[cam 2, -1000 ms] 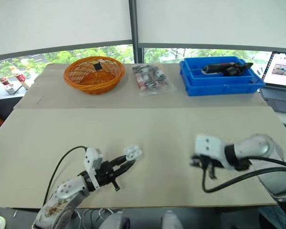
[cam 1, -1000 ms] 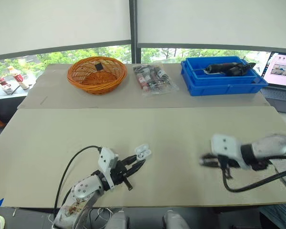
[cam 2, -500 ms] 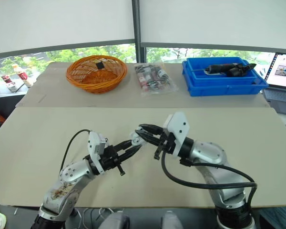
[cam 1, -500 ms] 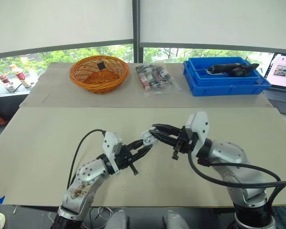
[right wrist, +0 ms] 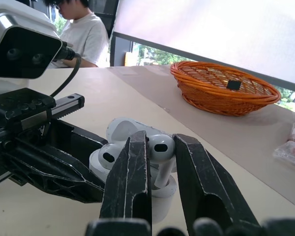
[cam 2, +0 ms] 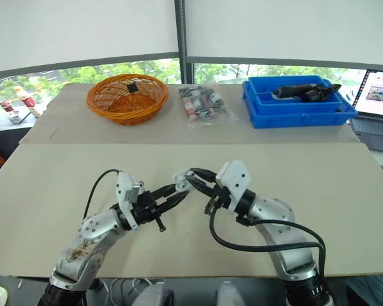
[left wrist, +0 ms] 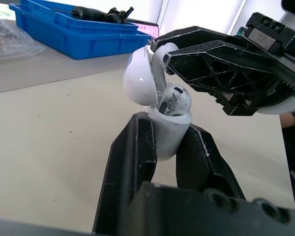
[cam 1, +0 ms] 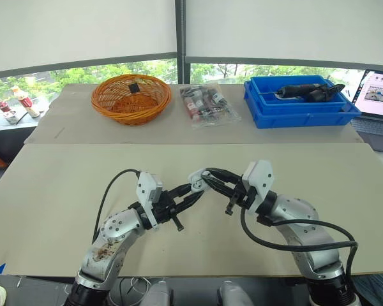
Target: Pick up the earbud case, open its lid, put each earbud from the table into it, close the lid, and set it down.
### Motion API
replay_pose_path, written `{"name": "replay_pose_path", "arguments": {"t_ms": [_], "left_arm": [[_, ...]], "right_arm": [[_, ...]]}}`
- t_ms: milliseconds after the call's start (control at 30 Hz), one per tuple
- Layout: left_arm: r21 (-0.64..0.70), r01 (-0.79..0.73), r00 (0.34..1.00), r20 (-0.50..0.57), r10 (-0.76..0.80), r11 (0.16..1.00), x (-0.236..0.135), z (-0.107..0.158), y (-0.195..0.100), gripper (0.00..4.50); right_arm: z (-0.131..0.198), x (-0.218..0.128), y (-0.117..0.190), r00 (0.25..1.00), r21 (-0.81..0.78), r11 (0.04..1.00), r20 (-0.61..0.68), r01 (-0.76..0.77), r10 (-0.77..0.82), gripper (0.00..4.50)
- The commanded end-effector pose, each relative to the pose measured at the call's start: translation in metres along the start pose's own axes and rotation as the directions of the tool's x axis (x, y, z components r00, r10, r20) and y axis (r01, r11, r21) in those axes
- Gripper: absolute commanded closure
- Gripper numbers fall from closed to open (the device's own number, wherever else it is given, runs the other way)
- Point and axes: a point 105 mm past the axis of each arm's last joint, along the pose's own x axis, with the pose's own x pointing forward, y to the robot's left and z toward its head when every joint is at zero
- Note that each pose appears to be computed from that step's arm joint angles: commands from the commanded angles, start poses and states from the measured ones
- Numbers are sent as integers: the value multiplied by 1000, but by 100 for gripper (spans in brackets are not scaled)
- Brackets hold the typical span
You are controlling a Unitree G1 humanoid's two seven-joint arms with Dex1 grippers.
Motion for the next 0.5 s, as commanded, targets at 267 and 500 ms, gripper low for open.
{"name": "replay_pose_path", "arguments": {"t_ms": [267,500], "left_arm": [[30,8,999,46,-10,1000,1,14,1,395],[35,12,999,52,-14,999,1,15,-1,395]], "right_arm": [[-3,0,16,997,-76,995,-41,-67,64,415],[-9,-4,13,997,-108,993,-64,-54,47,415]]}}
